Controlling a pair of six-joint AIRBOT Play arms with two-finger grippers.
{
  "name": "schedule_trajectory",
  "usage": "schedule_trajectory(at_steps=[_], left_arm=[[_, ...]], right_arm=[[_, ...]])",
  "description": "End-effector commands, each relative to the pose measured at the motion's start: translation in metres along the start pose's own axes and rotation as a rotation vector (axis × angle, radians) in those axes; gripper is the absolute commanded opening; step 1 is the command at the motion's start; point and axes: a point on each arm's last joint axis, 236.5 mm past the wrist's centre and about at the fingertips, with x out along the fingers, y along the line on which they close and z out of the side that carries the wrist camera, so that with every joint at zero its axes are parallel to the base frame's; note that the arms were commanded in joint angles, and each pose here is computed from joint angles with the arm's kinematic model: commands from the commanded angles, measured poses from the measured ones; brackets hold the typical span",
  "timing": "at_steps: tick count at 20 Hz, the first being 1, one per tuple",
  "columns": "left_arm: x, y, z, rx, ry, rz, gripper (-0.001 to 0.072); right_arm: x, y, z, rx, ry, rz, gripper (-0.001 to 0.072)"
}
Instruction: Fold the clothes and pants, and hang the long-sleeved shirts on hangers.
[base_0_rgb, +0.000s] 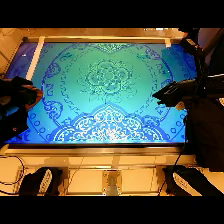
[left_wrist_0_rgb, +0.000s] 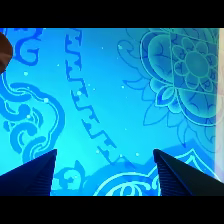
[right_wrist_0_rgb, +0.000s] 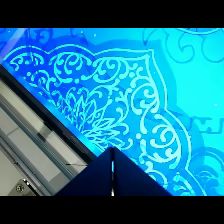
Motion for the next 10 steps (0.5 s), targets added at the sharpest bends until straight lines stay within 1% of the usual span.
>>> schedule_trajectory(at_steps=[1, 4, 5, 6, 8, 10], left_arm=[[0.0, 0.0, 0.0, 0.001, 0.0, 0.001, 0.071], [0.0, 0.006, 0.002, 0.02, -0.008, 0.025, 0.071], [-0.001, 0.016, 0.004, 0.051, -0.018, 0.07, 0.071], [-0.002, 0.031, 0.009, 0.092, -0.03, 0.134, 0.071], [-0.009, 0.073, 0.022, 0.209, -0.057, 0.319, 0.071], [-0.017, 0.117, 0.034, 0.257, -0.062, 0.492, 0.071]], right_arm=[[0.0, 0.0, 0.0, -0.001, 0.001, 0.0, 0.0016], [0.0, 0.0, 0.0, -0.001, 0.001, 0.0, 0.0016], [0.0, 0.0, 0.0, -0.001, 0.001, 0.0, 0.0016], [0.0, 0.0, 0.0, -0.001, 0.001, 0.0, 0.0015], [0.0, 0.0, 0.0, -0.001, 0.001, 0.0, 0.0016], [0.0, 0.0, 0.0, -0.002, 0.001, -0.001, 0.0016]])
